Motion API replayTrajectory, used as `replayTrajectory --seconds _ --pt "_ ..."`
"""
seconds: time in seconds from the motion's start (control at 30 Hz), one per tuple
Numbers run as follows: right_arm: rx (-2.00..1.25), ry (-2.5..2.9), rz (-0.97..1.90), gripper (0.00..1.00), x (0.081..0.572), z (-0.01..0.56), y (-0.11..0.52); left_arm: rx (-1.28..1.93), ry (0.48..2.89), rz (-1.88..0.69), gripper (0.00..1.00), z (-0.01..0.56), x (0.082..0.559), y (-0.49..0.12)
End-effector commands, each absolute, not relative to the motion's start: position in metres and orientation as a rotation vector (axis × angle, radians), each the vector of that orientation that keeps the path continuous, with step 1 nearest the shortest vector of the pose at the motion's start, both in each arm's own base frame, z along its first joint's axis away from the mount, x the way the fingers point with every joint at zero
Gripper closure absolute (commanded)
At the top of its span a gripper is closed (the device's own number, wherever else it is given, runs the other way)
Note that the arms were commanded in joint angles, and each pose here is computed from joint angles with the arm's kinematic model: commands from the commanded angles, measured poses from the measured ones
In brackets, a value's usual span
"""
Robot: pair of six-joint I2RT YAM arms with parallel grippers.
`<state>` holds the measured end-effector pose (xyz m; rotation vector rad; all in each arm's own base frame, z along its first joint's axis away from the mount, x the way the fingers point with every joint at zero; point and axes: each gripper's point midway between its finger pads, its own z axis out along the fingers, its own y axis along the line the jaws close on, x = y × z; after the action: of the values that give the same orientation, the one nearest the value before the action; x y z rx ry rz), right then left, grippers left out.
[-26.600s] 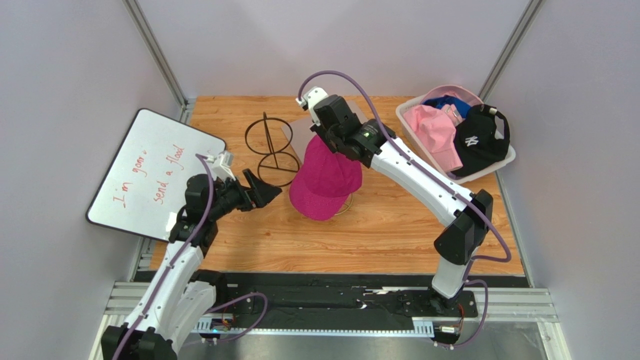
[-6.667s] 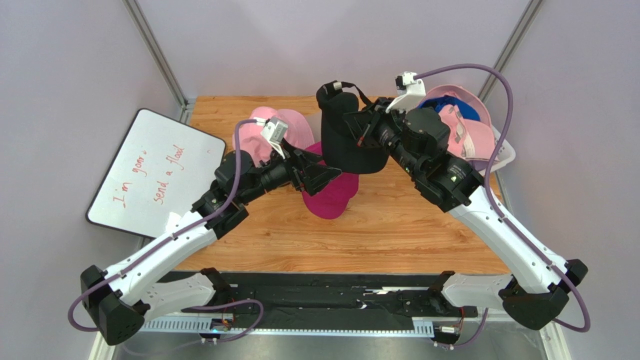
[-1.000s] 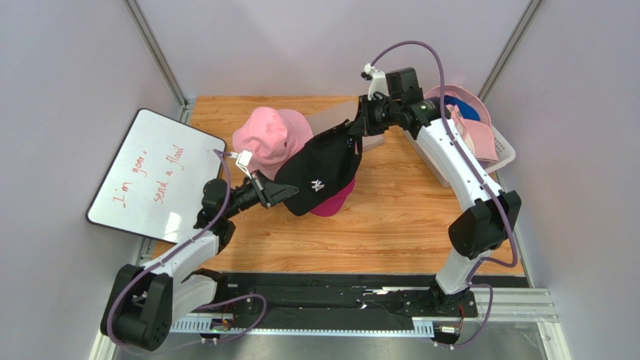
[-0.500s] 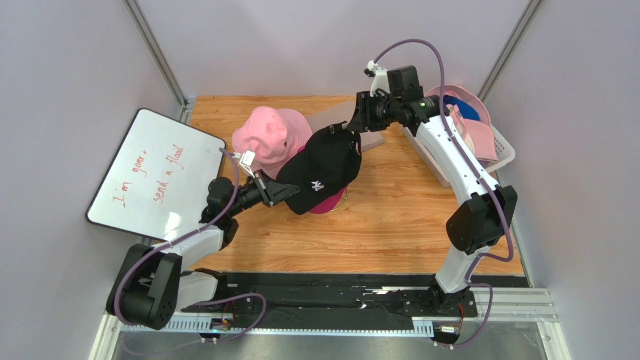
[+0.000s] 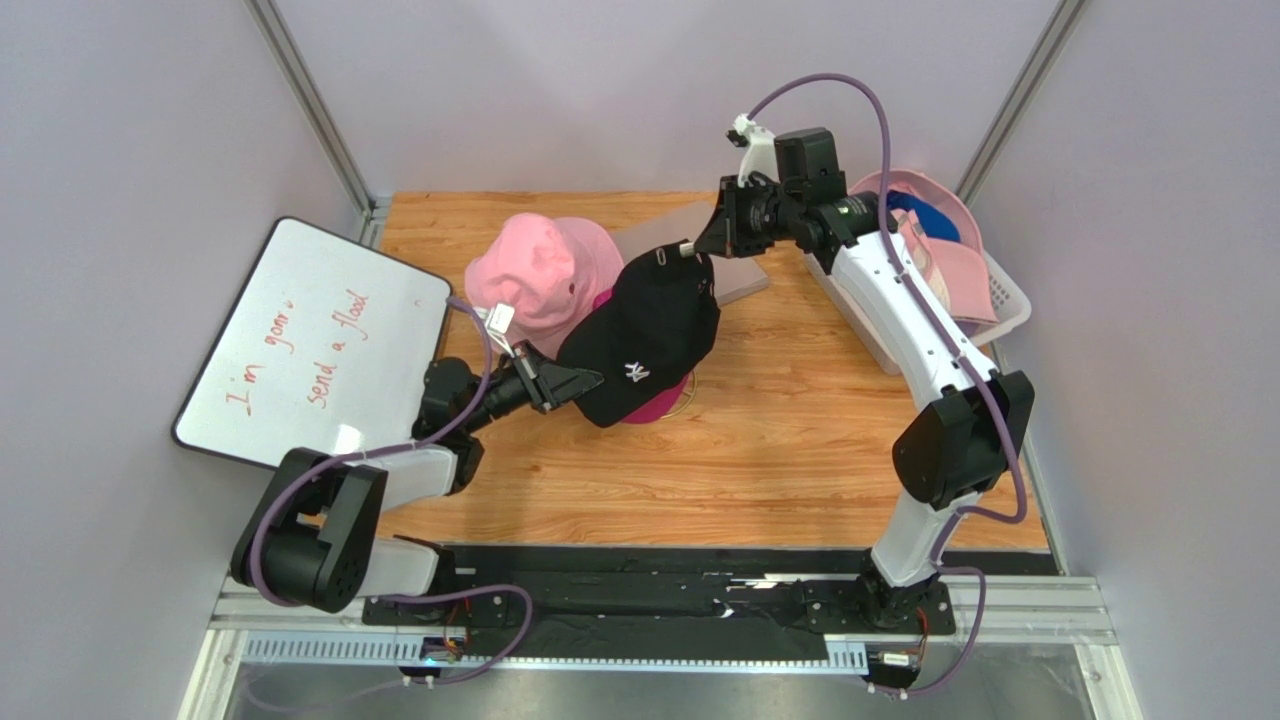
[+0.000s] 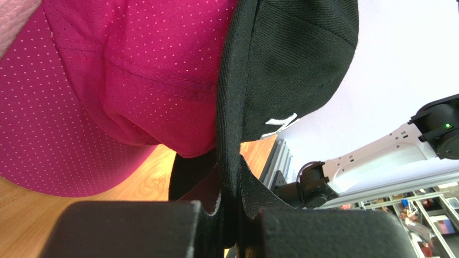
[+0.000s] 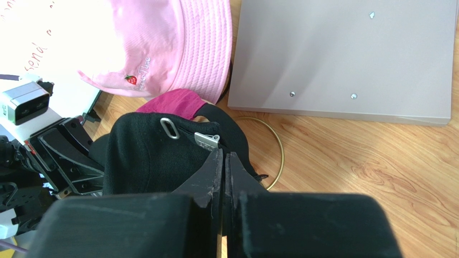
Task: Stack the hats
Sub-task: Stack the hat on the hat.
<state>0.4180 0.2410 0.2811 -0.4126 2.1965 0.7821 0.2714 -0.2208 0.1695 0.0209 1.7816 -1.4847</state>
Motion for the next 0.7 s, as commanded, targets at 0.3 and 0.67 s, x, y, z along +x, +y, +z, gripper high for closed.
replayTrajectory --seconds 0.3,0.67 --pt "-0.402 2.105 0.842 1.00 0.426 0.298 0.250 -0.008 1.913 -1.312 0.35 0.147 0.272 -0.206" --pt "-0.395 2.096 0.842 1.00 0.425 0.303 0.250 0.079 1.837 -1.208 0.28 0.172 0.270 -0.198"
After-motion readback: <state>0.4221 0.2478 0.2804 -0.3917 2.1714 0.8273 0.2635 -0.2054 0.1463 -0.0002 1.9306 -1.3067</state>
